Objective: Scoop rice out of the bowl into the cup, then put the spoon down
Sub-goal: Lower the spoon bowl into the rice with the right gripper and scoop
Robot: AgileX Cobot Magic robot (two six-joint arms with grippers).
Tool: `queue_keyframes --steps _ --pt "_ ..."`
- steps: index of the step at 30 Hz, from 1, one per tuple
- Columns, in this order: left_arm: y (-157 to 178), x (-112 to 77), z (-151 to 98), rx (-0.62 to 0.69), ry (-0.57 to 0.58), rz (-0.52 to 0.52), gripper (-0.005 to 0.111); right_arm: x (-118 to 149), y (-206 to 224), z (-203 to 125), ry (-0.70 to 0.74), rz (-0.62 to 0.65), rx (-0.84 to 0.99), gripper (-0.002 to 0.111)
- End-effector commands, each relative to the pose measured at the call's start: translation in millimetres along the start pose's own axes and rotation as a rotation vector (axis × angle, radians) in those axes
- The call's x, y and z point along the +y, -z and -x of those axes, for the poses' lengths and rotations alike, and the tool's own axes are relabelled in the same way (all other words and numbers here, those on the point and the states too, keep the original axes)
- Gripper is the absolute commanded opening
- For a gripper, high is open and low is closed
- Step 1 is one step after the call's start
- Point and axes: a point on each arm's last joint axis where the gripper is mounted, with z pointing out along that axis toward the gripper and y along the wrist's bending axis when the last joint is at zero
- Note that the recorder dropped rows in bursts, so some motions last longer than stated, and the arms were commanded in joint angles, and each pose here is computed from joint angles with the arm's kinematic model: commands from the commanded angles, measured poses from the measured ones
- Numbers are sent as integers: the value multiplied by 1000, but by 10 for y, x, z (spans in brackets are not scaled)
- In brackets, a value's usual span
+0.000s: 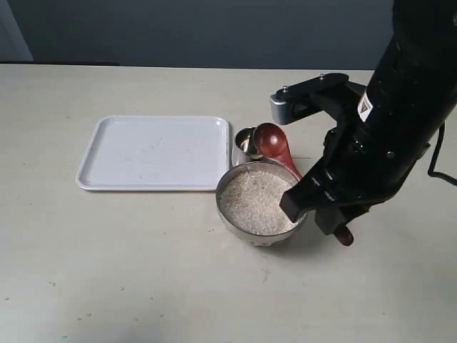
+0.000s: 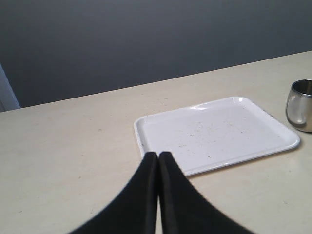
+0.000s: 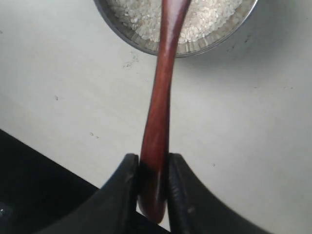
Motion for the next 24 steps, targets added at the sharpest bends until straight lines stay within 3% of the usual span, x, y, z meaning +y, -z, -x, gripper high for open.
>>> queue_keyframes --steps 1,9,15,19,24 --pt "5 2 23 -21 0 0 1 8 30 -3 6 -3 -12 -1" --pt "5 2 23 -21 0 0 1 64 53 -21 124 27 -20 -1" --pt "5 2 23 -21 0 0 1 221 182 -102 424 17 -94 -1" --pt "5 2 23 -21 0 0 1 232 240 -126 609 -112 -123 -1" --pt "5 2 23 -21 0 0 1 16 316 -65 722 -446 -93 -1"
